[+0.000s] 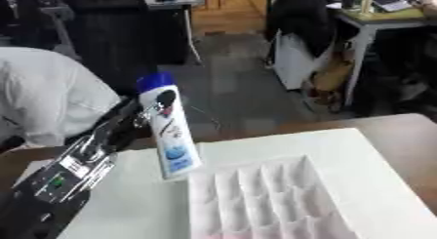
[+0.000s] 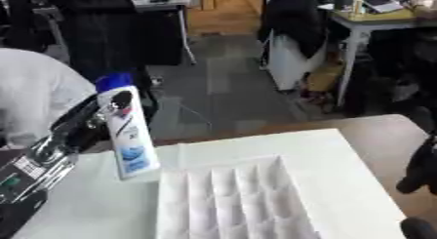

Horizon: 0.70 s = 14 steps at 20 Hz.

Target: Pick up objects on the table and place them in the box.

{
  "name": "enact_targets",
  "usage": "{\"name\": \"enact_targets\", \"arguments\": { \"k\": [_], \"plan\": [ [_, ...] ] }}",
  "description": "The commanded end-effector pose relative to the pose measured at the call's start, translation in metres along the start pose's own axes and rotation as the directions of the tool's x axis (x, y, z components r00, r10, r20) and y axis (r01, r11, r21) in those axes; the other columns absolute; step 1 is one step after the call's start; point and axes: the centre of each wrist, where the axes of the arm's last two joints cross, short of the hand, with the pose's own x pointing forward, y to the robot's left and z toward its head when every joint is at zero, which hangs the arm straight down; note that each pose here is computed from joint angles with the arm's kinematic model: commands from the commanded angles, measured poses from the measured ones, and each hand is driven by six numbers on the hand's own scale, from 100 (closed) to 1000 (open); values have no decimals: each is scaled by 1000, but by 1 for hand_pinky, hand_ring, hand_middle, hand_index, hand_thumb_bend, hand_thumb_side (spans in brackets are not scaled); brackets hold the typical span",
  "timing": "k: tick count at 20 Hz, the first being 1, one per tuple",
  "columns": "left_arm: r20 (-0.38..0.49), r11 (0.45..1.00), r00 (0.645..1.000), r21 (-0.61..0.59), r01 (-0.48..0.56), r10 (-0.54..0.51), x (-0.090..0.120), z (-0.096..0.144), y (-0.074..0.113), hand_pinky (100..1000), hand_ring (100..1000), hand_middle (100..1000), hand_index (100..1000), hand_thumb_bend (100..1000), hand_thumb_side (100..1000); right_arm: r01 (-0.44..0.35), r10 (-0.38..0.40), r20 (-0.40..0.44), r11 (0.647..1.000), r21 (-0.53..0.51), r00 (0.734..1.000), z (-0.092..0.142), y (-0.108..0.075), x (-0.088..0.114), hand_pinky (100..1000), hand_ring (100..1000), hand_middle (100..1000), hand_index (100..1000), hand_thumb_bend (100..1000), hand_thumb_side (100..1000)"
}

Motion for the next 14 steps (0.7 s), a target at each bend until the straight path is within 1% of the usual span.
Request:
{"name": "enact_targets", "arguments": {
  "k": [1,4,6,12,13,14],
  "plan": [
    [24,997,999,-56,47,-46,6,-10,1,100,100,100,353,100,833,-16,17,33,1000,-10,999,-7,-8,1,287,389,242,467,343,801],
    [26,992,997,-107,71,-68,2,-15,-3,100,100,100,361,100,841,-14,15,36,1000,-19,999,-9,-9,1,287,389,242,467,344,802],
    [33,991,997,-117,72,-68,0,-18,-4,100,100,100,372,100,847,-13,14,40,1000,-20,999,-10,-9,1,287,389,242,468,340,806],
    [72,996,997,-93,0,6,-6,-24,-11,100,100,100,400,100,861,-9,10,47,1000,-20,999,-13,-9,1,287,389,243,468,338,807],
    [75,996,997,-92,-11,18,-6,-24,-12,100,100,100,419,100,885,-9,9,48,1000,-20,999,-13,-9,1,287,389,243,468,335,814],
    [78,996,997,-91,-22,29,-7,-25,-13,100,100,100,416,100,880,-8,9,49,1000,-19,999,-13,-9,1,287,389,243,468,334,811]
  ]
}}
